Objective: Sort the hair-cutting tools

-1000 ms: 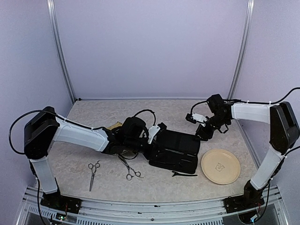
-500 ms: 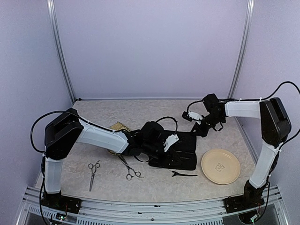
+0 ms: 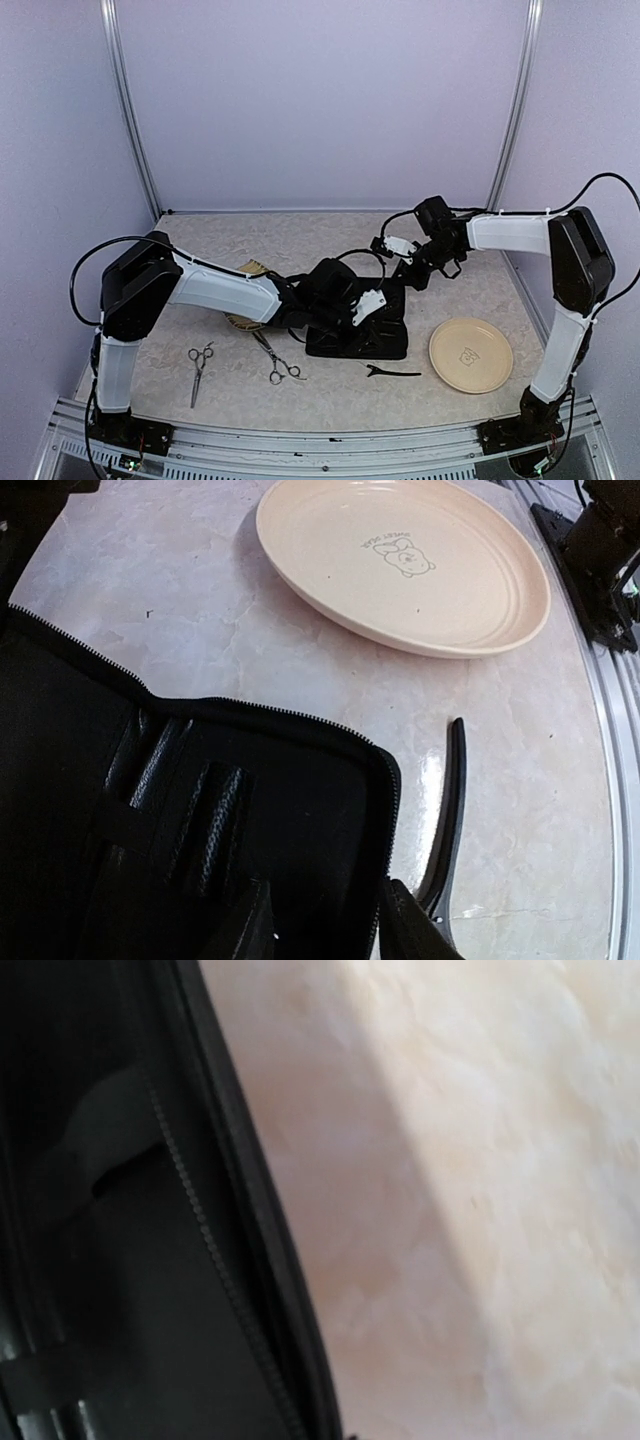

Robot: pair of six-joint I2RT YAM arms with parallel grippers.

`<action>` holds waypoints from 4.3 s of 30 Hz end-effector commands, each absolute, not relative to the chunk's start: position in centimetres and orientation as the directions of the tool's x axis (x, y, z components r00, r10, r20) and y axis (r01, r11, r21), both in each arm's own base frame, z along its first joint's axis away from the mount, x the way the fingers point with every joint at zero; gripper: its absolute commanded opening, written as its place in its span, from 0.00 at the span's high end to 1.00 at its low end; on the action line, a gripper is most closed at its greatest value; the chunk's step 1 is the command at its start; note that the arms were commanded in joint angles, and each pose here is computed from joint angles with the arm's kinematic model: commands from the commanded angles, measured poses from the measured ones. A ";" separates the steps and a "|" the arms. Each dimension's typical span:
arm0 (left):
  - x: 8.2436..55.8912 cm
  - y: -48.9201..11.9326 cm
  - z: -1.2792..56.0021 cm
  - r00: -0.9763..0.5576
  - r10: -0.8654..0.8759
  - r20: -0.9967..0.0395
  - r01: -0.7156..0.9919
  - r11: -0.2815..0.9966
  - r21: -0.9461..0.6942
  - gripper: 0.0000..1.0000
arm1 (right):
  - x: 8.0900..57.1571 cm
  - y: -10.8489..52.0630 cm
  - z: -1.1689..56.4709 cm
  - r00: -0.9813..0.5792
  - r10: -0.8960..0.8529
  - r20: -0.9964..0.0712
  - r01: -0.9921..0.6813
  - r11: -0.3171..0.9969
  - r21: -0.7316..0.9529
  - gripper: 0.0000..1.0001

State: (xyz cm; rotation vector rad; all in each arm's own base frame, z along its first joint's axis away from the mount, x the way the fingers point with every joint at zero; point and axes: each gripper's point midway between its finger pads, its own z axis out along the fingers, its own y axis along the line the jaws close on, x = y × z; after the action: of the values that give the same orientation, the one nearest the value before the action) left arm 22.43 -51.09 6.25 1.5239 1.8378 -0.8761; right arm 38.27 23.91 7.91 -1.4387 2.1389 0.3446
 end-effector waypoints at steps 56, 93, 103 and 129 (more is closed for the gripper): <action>27.5 -51.4 12.8 -0.160 0.481 -0.862 0.949 0.315 -0.001 0.45 | 41.0 24.1 10.1 -0.162 -0.856 -0.491 -0.851 0.374 -0.370 1.00; 16.2 -47.2 4.4 -0.147 0.789 -0.596 0.989 0.133 -0.068 0.71 | 40.2 24.2 9.1 -0.143 -0.876 -0.460 -0.860 0.340 -0.381 0.80; 15.6 -48.1 3.1 -0.137 0.798 -0.587 0.991 0.109 -0.084 0.66 | 40.0 24.6 9.3 -0.127 -0.879 -0.460 -0.859 0.329 -0.392 0.80; 17.8 -48.7 3.4 -0.153 0.776 -0.612 0.981 0.195 0.003 1.00 | 39.4 25.2 8.5 -0.127 -0.886 -0.447 -0.868 0.317 -0.381 0.79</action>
State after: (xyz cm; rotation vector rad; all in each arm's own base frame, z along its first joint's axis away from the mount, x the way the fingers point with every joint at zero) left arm 17.23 -49.50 1.83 1.6879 1.9964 -0.5590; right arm 40.55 24.43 10.04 -1.5003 1.9643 -0.0738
